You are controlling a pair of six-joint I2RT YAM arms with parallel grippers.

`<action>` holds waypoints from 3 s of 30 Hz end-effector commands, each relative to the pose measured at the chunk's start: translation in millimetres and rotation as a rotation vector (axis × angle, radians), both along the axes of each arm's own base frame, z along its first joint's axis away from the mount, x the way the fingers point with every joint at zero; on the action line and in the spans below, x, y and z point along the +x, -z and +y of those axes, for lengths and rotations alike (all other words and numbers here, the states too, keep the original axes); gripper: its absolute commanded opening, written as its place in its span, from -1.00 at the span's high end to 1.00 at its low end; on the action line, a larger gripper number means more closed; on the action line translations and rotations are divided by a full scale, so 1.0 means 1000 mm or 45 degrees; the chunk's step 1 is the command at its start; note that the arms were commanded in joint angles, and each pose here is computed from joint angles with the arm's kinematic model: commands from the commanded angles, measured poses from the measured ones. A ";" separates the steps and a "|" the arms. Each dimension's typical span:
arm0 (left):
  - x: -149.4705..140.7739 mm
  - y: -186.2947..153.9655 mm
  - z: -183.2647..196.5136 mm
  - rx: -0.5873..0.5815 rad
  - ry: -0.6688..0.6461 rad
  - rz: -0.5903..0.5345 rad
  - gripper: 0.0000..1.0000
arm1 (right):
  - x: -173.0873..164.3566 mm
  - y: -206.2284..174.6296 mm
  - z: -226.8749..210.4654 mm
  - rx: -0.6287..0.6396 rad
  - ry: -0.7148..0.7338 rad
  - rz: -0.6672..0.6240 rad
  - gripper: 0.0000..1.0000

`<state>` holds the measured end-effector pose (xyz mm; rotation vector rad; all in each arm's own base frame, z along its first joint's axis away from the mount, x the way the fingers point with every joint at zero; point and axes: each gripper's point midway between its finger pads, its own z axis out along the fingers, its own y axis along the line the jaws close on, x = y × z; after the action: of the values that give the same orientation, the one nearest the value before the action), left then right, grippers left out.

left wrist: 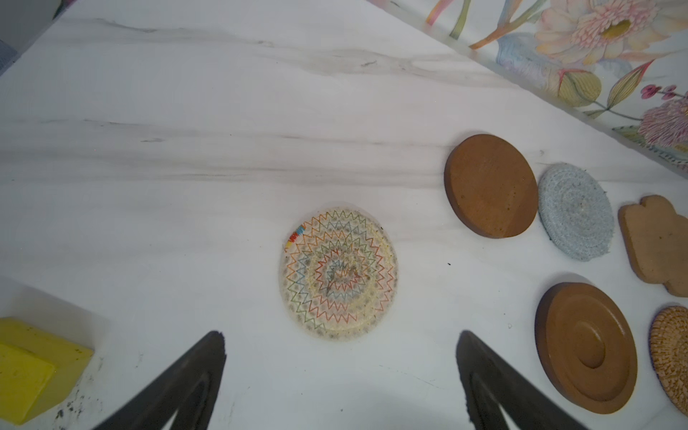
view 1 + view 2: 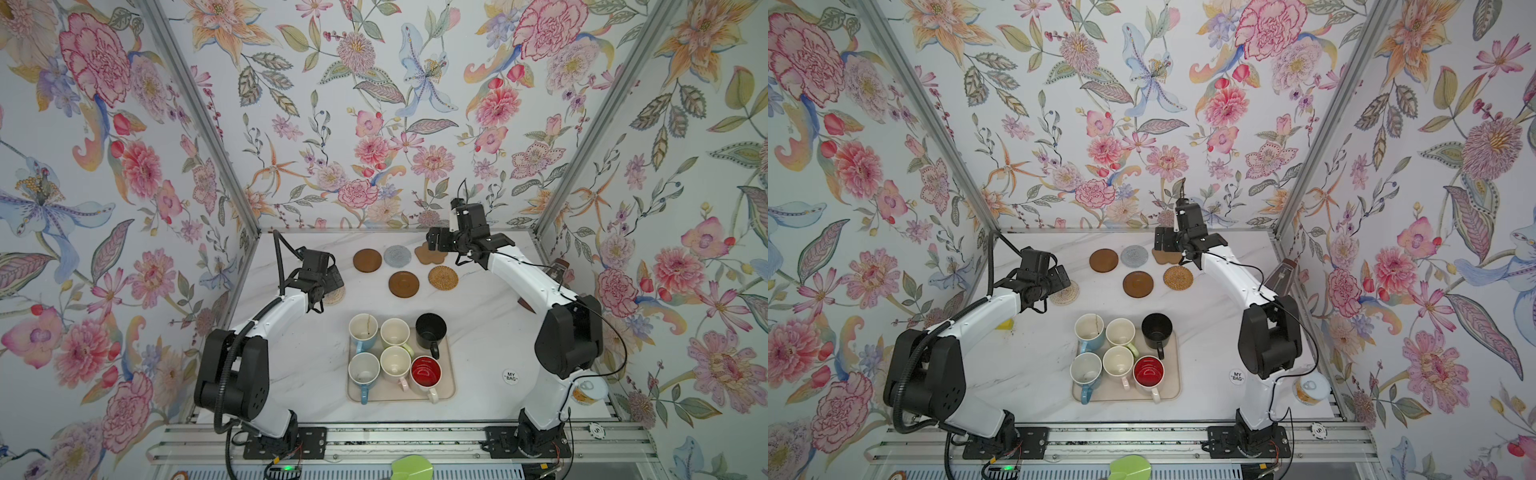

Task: Place cups on coasters
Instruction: Move the coaster to the top-center of the table.

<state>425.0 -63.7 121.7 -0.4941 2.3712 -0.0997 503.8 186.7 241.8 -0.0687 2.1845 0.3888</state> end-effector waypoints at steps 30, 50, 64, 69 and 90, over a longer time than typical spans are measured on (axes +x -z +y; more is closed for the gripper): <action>0.021 0.104 -0.003 0.095 0.075 0.420 -0.87 | -0.011 0.028 -0.044 0.212 0.088 0.069 -0.99; 0.020 0.109 -0.031 -0.038 0.127 0.411 -0.78 | -0.008 0.032 -0.049 0.225 0.101 0.081 -0.99; 0.025 0.099 -0.067 -0.106 0.200 0.365 -0.76 | -0.013 0.033 -0.057 0.226 0.114 0.081 -0.99; 0.021 0.096 -0.078 -0.118 0.220 0.363 -0.76 | -0.015 0.033 -0.060 0.229 0.119 0.081 -0.99; 0.058 0.041 -0.037 0.228 0.223 0.264 -0.82 | -0.018 0.034 -0.062 0.248 0.121 0.084 -0.99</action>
<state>481.8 -110.1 99.2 -0.2525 2.5447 0.0105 488.3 127.1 199.2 0.1474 2.2171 0.5372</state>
